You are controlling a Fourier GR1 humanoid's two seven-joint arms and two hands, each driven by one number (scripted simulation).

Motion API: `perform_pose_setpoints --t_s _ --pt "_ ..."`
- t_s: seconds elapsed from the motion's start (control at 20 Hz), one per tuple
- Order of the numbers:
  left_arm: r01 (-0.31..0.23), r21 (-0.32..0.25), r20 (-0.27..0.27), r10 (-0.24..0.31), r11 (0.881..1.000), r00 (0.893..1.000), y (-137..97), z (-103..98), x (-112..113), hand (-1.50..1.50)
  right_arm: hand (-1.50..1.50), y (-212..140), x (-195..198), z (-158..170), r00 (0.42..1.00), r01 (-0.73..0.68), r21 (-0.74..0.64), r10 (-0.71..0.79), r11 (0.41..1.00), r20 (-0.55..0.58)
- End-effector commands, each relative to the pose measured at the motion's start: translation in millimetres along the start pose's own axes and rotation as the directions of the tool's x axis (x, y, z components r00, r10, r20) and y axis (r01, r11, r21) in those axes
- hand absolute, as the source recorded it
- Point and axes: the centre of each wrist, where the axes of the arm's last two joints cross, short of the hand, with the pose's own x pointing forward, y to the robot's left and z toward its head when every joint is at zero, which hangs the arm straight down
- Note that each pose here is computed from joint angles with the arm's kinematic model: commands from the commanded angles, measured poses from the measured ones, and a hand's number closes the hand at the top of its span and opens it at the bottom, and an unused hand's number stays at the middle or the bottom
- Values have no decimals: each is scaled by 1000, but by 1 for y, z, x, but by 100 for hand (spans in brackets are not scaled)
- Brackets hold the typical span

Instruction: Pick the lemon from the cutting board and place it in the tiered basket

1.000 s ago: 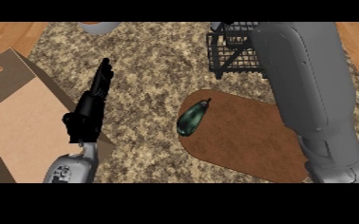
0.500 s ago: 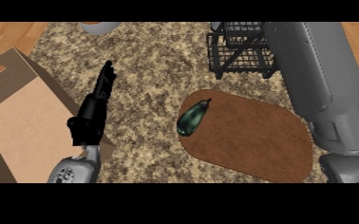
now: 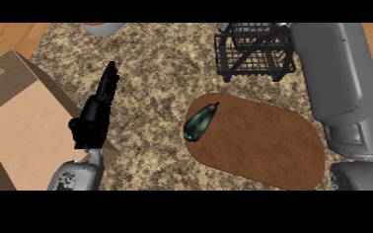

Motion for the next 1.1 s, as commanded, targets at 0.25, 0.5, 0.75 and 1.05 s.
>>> perform_pose_setpoints --t_s 0.25,0.5,0.75,1.05 --pt "10 23 -16 -9 1000 1000 -4 6 -4 0 -150 -45 -27 -5 948 283 -229 -308 931 -82" --pt "16 54 -23 -15 998 1000 6 4 2 0 -150 -87 -93 -1 889 375 -280 -428 884 -161" --pt "7 70 -45 -4 998 999 14 12 -4 0 -150 -116 -178 25 838 463 -326 -526 824 -141" --pt "4 67 -35 -1 998 999 14 23 -9 0 -150 -133 -266 88 846 485 -289 -527 825 -84"
